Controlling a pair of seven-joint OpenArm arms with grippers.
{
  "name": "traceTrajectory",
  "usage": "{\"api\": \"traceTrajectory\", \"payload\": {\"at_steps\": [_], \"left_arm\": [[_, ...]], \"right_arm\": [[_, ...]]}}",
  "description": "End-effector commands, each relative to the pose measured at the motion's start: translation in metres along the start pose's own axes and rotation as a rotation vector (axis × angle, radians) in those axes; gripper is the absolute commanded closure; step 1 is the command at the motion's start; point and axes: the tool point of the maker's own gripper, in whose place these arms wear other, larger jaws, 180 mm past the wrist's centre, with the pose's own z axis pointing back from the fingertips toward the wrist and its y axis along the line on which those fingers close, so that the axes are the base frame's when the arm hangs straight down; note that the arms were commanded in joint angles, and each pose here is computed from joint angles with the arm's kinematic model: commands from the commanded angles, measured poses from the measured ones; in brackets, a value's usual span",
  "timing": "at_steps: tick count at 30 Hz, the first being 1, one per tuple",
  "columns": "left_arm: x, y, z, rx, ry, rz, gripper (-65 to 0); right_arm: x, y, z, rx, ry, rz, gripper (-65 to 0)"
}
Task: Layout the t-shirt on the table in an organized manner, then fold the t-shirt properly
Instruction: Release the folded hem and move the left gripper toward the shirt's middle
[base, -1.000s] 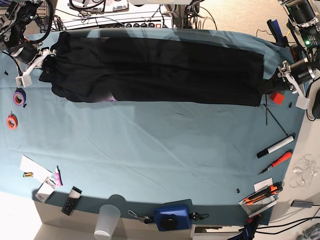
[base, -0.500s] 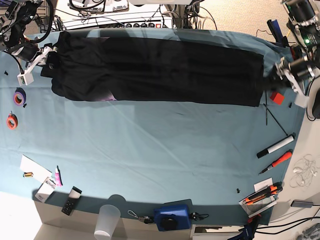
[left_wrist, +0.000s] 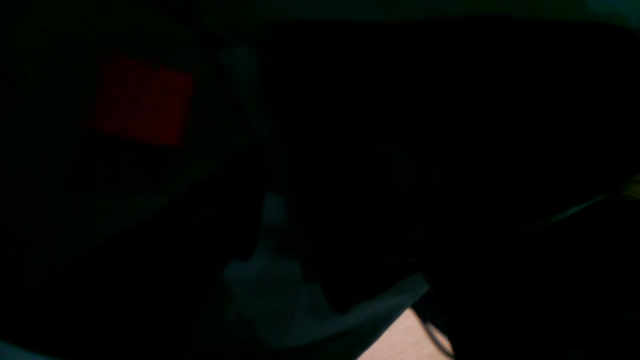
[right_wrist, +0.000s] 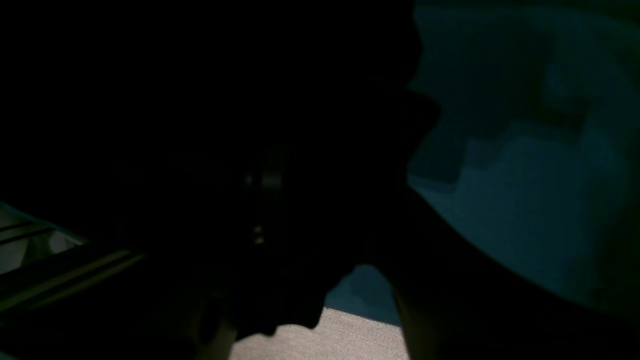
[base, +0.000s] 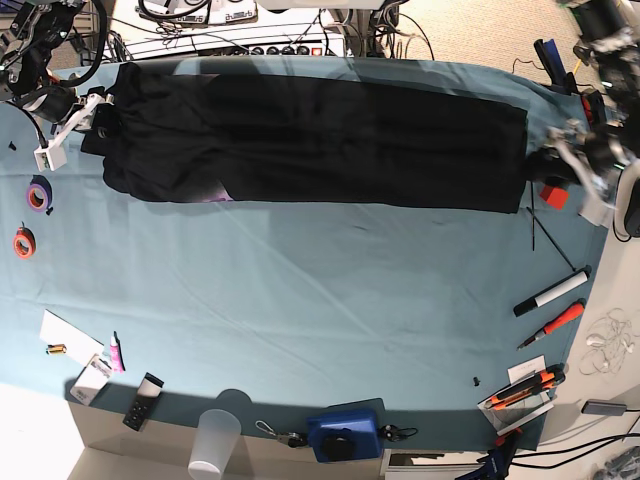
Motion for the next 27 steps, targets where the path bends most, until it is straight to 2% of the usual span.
{"api": "traceTrajectory", "payload": {"at_steps": [1,3,7,9,12,14,21,24,27], "left_arm": [[0.012,-0.005,0.002,-0.016,-0.042,-0.014,-34.6],[0.007,-0.009,-0.006,-0.02,-0.036,0.004,-34.6],[-0.005,0.014,-0.014,0.136,0.001,0.034,-34.6],[-0.008,0.021,-0.014,0.184,0.012,0.046,-34.6],[-0.011,0.019,-0.018,0.182,0.026,0.077,-34.6],[-0.019,0.015,-0.022,0.173,0.071,0.096,-34.6],[-0.046,-0.019,-0.05,0.093,0.203,0.066,-33.9],[-0.057,-0.021,-0.062,0.151,0.256,0.072,-27.2],[-0.064,-0.009,-0.062,0.252,0.304,0.085,-15.6]], "right_arm": [[0.013,-0.004,0.008,-0.013,-0.033,0.028,-19.0],[0.013,-0.004,0.008,-0.014,-0.033,0.028,-19.0],[0.012,-0.004,0.008,-0.018,-0.029,0.028,-19.0],[0.012,-0.005,0.008,-0.02,-0.028,0.029,-19.0],[0.012,-0.005,0.008,-0.019,-0.029,0.029,-19.0],[0.012,-0.005,0.008,-0.019,-0.029,0.029,-19.0],[0.012,-0.005,0.008,-0.02,-0.029,0.029,-19.0],[0.012,-0.005,0.008,-0.019,-0.029,0.03,-19.0],[0.012,-0.005,0.008,-0.019,-0.028,0.029,-19.0]]}}
